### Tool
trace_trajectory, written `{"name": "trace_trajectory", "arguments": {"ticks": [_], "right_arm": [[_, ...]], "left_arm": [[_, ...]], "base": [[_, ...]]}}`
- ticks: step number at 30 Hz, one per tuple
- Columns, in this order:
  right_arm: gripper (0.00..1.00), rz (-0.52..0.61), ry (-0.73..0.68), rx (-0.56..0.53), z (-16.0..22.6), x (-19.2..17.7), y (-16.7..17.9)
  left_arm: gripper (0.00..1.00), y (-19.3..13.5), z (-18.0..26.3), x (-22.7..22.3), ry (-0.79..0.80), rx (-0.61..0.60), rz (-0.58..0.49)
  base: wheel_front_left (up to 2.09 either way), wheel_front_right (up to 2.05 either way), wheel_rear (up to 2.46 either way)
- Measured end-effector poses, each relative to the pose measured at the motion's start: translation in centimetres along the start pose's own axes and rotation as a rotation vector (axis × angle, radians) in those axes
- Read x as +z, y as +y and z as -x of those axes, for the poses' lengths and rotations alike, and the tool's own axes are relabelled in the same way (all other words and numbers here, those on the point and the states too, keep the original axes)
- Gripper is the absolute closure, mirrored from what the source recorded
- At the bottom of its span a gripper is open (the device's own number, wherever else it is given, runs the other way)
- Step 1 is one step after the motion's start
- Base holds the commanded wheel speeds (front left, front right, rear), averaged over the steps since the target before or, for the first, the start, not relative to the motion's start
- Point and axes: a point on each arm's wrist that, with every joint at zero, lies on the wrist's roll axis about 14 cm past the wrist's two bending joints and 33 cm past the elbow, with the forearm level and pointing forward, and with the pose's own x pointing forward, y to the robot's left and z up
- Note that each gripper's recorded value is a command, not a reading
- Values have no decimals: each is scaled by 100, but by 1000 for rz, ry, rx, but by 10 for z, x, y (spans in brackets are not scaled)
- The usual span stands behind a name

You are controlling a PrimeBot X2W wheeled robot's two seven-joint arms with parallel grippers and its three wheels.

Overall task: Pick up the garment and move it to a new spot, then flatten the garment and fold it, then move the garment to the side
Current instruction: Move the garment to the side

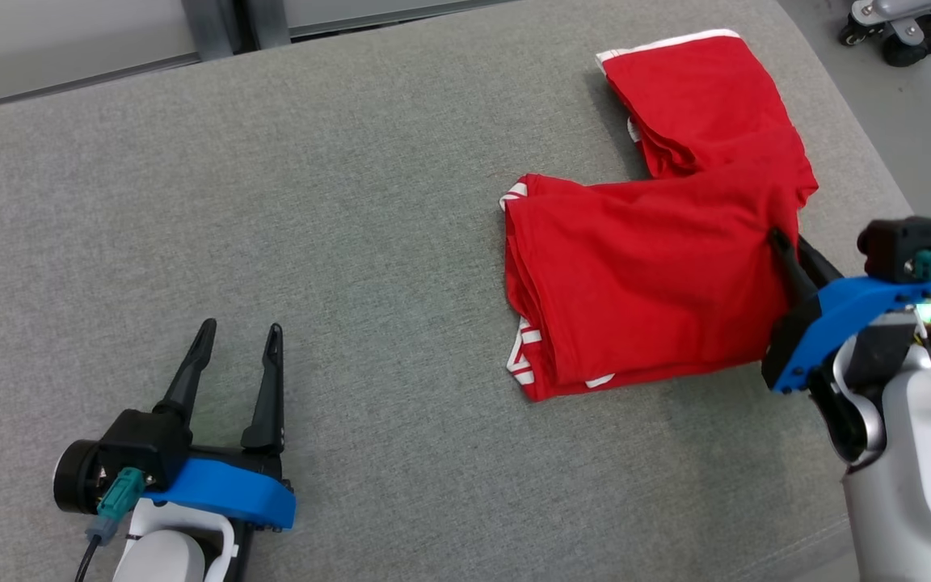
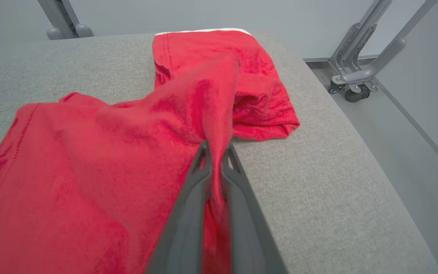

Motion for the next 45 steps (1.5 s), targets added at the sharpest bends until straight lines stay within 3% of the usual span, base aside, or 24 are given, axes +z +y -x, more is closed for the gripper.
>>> {"name": "trace_trajectory", "arguments": {"ticks": [13, 18, 23, 31, 32, 33, 34, 45], "right_arm": [[100, 206, -168, 132, -37, 106, 51], [100, 252, -180, 110, -48, 132, 43], [100, 267, -153, 38, -60, 143, 13], [100, 275, -85, -91, -78, 139, -36], [94, 284, -85, -102, -80, 138, -38], [72, 293, -84, -116, -81, 136, -41], [0, 299, -83, -124, -83, 134, -43], [0, 285, -93, -66, -88, 103, -16]], "left_arm": [[0, 33, 25, 10, -20, 115, -17], [0, 48, 38, 10, -19, 167, -20], [0, 59, 46, 7, -10, 202, -20], [0, 68, 53, -2, 13, 226, -14], [0, 68, 54, -4, 18, 228, -12], [0, 69, 55, -5, 22, 230, -11], [0, 69, 55, -7, 27, 231, -10], [0, 62, 55, -6, 31, 211, -17]], "base": [[0, 0, 0], [0, 0, 0], [0, 0, 0], [0, 0, 0], [0, 0, 0], [0, 0, 0], [0, 0, 0], [0, 0, 0]]}}
